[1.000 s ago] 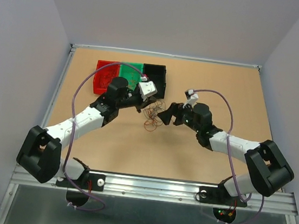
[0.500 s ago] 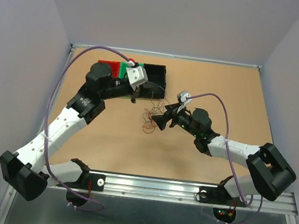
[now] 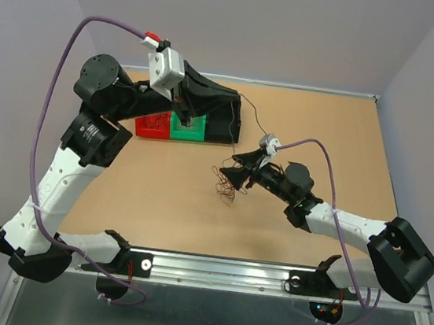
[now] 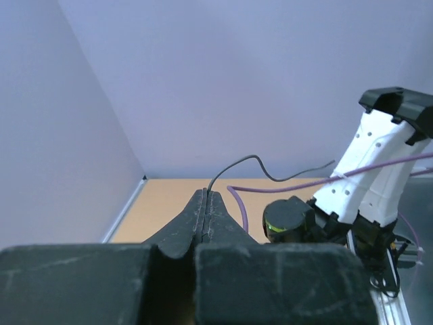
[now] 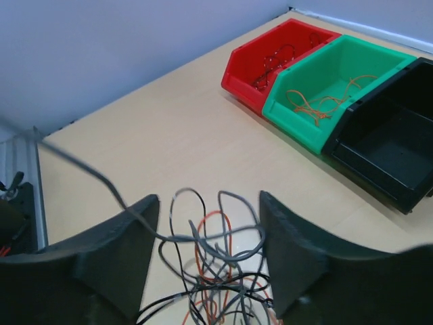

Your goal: Untangle the cables

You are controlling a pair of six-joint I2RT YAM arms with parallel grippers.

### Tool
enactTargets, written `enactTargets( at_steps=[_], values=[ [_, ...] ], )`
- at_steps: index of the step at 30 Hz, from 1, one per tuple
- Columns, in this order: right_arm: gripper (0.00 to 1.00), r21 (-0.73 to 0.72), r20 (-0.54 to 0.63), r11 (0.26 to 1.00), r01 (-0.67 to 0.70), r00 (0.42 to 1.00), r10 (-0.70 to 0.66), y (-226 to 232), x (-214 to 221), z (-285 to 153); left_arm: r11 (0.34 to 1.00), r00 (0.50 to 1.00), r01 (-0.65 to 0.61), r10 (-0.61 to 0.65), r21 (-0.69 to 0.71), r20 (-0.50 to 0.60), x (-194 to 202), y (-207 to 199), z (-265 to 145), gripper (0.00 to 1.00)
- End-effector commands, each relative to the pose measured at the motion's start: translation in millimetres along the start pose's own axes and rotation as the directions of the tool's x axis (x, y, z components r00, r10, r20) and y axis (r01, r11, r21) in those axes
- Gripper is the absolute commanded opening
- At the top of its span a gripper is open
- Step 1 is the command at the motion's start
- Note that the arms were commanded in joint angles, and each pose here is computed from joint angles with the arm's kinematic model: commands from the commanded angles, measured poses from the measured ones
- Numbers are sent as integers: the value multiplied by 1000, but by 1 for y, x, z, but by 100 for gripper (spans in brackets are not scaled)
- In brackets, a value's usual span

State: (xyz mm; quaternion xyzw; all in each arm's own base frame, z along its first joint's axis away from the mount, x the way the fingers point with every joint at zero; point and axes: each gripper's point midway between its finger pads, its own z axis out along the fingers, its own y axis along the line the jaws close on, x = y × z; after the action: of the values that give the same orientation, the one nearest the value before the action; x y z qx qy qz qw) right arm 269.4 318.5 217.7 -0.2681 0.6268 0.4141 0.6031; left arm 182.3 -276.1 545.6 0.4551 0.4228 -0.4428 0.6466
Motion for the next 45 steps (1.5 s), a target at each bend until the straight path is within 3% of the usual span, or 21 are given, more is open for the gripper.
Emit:
enactTargets(
  at_steps=[1,2,4,5,7,9,11,12,13,18,21,23,24,26,29,31,33,37,41,42,45],
  values=[
    [58,-5,38,1000,-27,999,27,4,-13,10,991,995,-35,47,-131,89,-49,14,-7,0],
    [49,48,40,998,-44,998,42,-6,-12,11,967,991,-39,69,-252,111,-66,31,-15,0],
    [47,125,35,987,-96,995,93,-19,-5,12,920,983,-42,107,-389,147,-88,50,-28,0],
    [47,170,32,978,-122,992,118,-26,1,11,852,969,-35,156,-522,189,-116,65,-48,0],
    [46,313,65,924,-218,976,208,-51,11,8,762,949,-20,217,-648,227,-143,75,-76,0],
    [36,421,80,862,-281,959,273,-70,26,3,626,902,36,315,-779,295,-176,78,-122,0],
    [18,456,91,842,-290,956,280,-75,27,0,578,852,69,390,-813,350,-193,71,-146,0],
    [10,498,115,812,-303,952,284,-82,24,-6,538,851,86,398,-838,343,-185,70,-160,0],
    [10,522,125,795,-311,949,289,-86,25,-10,516,845,108,403,-850,352,-177,73,-165,0],
    [15,743,253,566,-356,933,255,-128,20,-54,315,824,252,426,-915,374,-160,85,-211,0],
    [19,773,287,511,-376,926,246,-135,18,-63,352,850,222,387,-909,357,-135,92,-194,0],
    [29,753,265,552,-357,934,242,-129,11,-59,415,864,186,363,-891,349,-120,92,-177,0],
    [34,728,225,603,-325,945,238,-122,7,-52,498,884,130,334,-858,328,-103,89,-156,0],
    [62,692,213,651,-311,950,227,-113,-5,-48,579,899,78,312,-812,308,-87,83,-135,0],
    [88,659,226,688,-305,952,206,-105,-19,-51,711,934,-12,259,-703,246,-37,72,-101,0],
    [98,663,234,686,-300,953,190,-105,-21,-57,735,952,-111,272,-668,141,-6,73,-88,0],
    [100,650,262,693,-311,948,180,-102,-32,-62,742,967,-176,252,-647,26,40,81,-80,0],
    [100,624,278,720,-305,947,160,-96,-42,-67,658,981,-184,172,-731,-92,113,104,-95,0],
    [100,621,277,726,-297,949,152,-95,-42,-68,725,969,-235,225,-647,-100,163,86,-88,0],
    [100,618,275,729,-296,949,152,-95,-42,-66,746,957,-290,239,-599,-165,188,81,-86,0],
    [100,594,271,748,-294,950,158,-90,-45,-62,718,957,-285,174,-636,-232,224,91,-94,0]
  ],
)
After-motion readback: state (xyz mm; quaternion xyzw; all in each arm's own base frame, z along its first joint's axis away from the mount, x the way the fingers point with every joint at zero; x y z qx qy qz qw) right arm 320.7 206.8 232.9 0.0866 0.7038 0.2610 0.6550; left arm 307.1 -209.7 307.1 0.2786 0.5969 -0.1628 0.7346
